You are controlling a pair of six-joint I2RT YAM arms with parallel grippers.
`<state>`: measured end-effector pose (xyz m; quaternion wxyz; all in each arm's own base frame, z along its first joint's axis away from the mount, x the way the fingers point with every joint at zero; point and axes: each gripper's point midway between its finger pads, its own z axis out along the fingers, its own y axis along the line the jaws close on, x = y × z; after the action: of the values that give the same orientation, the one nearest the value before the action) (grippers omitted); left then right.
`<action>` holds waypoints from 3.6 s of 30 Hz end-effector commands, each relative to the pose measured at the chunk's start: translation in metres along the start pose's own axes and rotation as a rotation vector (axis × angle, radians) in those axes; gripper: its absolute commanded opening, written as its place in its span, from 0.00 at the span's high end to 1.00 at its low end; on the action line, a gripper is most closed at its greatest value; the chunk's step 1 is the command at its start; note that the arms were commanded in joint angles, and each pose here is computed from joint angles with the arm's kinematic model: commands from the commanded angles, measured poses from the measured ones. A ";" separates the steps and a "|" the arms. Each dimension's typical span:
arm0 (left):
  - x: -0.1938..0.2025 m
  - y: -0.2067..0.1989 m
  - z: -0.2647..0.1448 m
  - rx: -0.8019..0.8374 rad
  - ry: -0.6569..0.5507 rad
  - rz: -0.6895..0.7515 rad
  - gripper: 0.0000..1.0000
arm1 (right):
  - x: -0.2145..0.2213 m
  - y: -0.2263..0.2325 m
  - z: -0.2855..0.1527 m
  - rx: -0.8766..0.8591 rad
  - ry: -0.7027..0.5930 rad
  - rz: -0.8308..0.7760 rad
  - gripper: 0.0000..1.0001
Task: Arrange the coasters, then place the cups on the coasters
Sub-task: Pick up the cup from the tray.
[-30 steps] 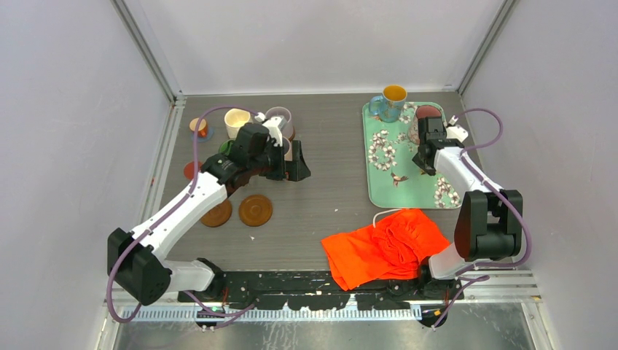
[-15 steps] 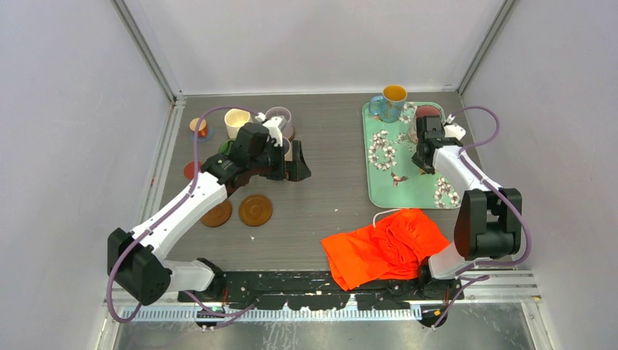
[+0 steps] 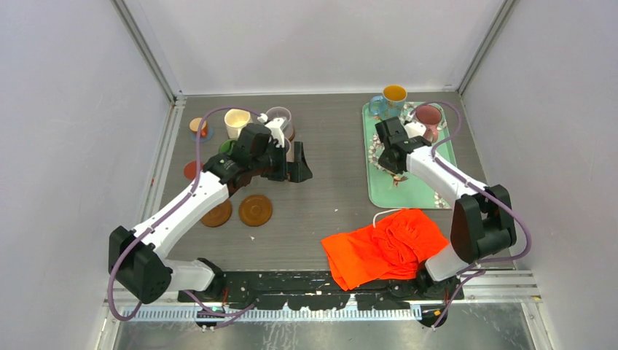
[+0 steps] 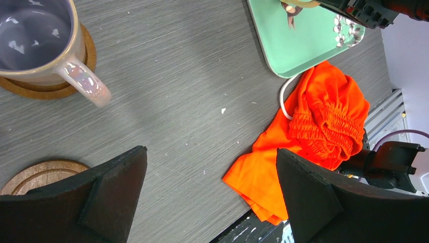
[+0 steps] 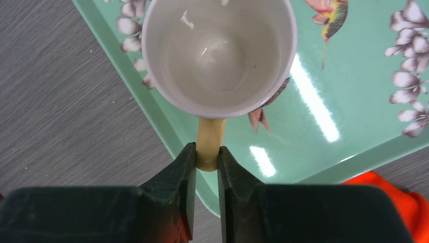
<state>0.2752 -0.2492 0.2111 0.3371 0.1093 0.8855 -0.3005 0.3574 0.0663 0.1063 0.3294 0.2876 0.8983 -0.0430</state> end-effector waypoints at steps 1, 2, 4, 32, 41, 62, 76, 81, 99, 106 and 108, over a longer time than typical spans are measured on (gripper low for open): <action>-0.012 -0.012 -0.003 0.037 -0.030 0.009 0.00 | -0.020 0.025 -0.013 -0.037 -0.078 0.071 0.87; -0.011 -0.012 -0.003 0.039 -0.029 0.010 0.00 | -0.017 0.029 -0.014 -0.044 -0.077 0.070 0.87; -0.010 -0.013 -0.002 0.039 -0.023 0.012 0.00 | -0.010 0.040 -0.014 -0.054 -0.074 0.067 0.82; -0.005 -0.061 0.048 0.026 -0.029 0.114 0.00 | -0.055 0.001 -0.095 -0.078 -0.240 0.048 0.01; -0.008 -0.100 0.106 0.019 -0.050 0.219 0.00 | -0.100 -0.059 -0.179 -0.095 -0.452 0.105 0.00; -0.002 -0.137 0.233 -0.071 0.015 0.435 0.27 | -0.130 -0.107 -0.288 -0.337 -0.640 0.204 0.00; 0.011 -0.128 0.266 -0.125 0.053 0.489 0.59 | -0.130 -0.107 -0.291 -0.347 -0.641 0.189 0.00; 0.011 -0.128 0.273 -0.126 0.053 0.507 0.60 | -0.130 -0.107 -0.292 -0.351 -0.643 0.190 0.00; 0.003 -0.129 0.268 -0.141 0.056 0.553 0.99 | -0.128 -0.105 -0.287 -0.337 -0.630 0.180 0.00; -0.027 -0.149 0.237 -0.091 -0.038 0.552 1.00 | -0.128 -0.102 -0.284 -0.338 -0.626 0.177 0.00; -0.032 -0.156 0.228 -0.060 -0.063 0.550 1.00 | -0.128 -0.101 -0.284 -0.340 -0.624 0.176 0.00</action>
<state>0.3594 -0.5060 0.0873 0.3715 0.3321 0.8574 -0.1284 0.2167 -0.0062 0.3864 0.6254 0.2800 0.7269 0.0449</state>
